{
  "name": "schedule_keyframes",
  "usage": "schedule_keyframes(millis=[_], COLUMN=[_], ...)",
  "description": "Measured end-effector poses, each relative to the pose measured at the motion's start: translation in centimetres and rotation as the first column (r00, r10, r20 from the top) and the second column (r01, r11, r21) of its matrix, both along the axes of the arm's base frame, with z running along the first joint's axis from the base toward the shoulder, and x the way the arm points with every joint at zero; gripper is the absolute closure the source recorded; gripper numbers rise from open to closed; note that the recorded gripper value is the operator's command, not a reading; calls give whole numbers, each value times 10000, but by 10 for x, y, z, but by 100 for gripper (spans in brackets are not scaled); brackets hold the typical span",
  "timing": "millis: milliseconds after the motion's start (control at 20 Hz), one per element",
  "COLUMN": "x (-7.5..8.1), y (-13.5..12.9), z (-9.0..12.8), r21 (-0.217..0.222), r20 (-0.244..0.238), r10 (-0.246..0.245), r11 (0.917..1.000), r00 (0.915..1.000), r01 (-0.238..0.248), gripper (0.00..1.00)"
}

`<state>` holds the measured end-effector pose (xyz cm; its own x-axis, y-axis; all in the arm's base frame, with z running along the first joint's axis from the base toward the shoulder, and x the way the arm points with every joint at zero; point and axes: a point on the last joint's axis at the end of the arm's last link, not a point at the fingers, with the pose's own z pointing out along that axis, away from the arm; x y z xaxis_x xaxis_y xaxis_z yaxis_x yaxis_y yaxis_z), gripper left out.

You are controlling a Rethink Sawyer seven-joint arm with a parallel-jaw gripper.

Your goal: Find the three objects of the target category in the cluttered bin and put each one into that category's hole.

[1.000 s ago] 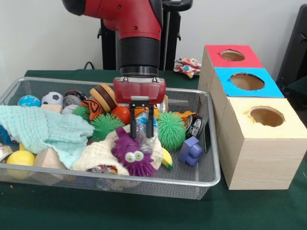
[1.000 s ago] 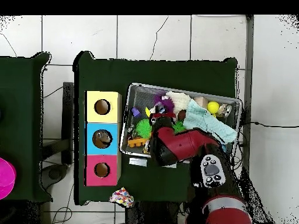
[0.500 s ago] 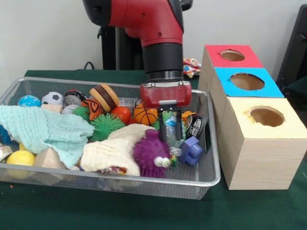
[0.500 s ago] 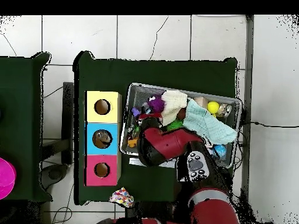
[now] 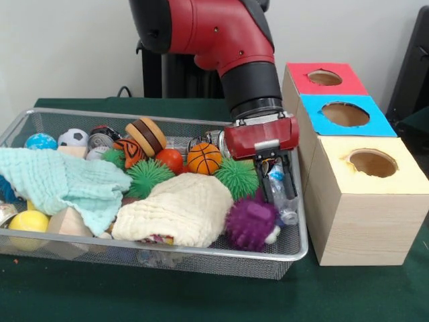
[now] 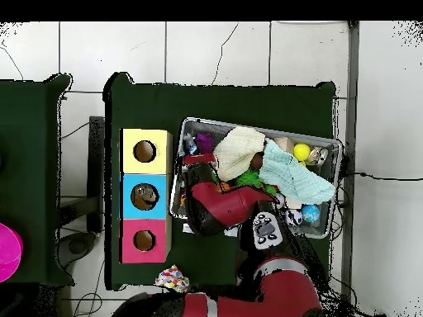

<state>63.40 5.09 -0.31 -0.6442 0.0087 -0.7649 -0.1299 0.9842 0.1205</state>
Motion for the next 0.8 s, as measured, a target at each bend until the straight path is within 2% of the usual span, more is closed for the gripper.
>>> schedule_keyframes(millis=[100,300,800], x=[-3,-5,-3], y=[-8,-25,-39], z=[-9,-14,-15], r21=[188,220,179], r20=[-68,-163,-113], r10=[-184,-455,-589], r11=[9997,9987,9981], r00=[9998,9988,9982], r01=[185,458,591], gripper=[100,100,100])
